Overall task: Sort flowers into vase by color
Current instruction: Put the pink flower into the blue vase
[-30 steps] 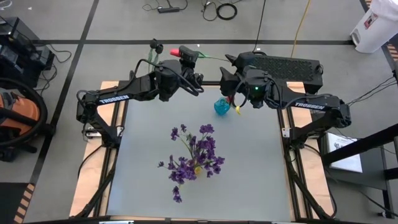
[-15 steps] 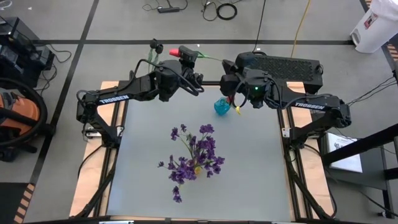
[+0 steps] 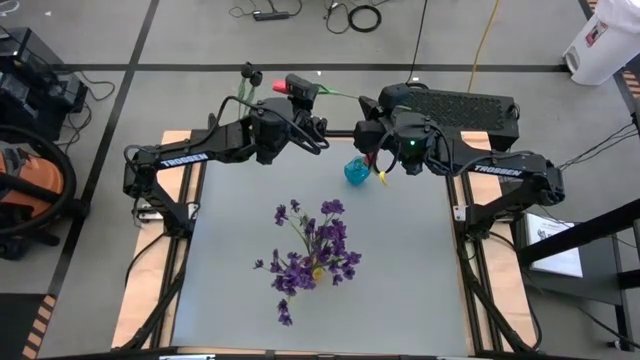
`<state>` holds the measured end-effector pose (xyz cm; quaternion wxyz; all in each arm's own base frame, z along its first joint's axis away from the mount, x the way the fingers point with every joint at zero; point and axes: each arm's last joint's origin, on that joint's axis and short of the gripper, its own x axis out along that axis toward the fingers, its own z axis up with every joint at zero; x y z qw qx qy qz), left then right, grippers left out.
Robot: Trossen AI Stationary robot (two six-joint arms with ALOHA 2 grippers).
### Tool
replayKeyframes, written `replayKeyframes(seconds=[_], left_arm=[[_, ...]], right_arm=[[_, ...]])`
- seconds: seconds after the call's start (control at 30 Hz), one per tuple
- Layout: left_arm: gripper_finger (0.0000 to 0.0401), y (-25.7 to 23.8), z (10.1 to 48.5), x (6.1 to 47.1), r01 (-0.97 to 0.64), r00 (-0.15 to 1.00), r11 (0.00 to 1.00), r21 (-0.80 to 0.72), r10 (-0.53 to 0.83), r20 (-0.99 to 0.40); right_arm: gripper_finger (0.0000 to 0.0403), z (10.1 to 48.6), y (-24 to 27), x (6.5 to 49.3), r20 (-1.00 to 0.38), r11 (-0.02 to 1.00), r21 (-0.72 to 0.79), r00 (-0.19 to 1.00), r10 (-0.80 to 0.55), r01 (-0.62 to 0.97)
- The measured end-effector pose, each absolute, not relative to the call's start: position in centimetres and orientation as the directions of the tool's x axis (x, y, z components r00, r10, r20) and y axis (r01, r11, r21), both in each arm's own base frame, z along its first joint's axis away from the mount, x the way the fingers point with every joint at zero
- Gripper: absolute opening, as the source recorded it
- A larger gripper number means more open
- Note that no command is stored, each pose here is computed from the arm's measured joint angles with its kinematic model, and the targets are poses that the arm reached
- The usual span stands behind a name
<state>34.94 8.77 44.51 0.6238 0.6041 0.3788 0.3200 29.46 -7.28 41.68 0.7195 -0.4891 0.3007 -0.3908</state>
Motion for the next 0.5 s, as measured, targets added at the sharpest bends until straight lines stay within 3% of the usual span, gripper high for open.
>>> replayKeyframes(seconds=[0.27, 0.5], left_arm=[[0.0106, 7.8, 44.5, 35.0, 0.067, 0.491, 0.056, 0.996, 0.867, -0.082], [0.0146, 7.9, 46.0, 34.5, -0.001, 0.369, -0.006, 1.000, 0.929, 0.006]], right_arm=[[0.0001, 41.7, -7.4, 29.3, -0.050, 0.195, -0.944, 0.468, -0.882, 0.265], [0.0000, 41.8, -7.8, 29.0, -0.043, 0.169, -0.949, 0.425, -0.904, 0.265]])
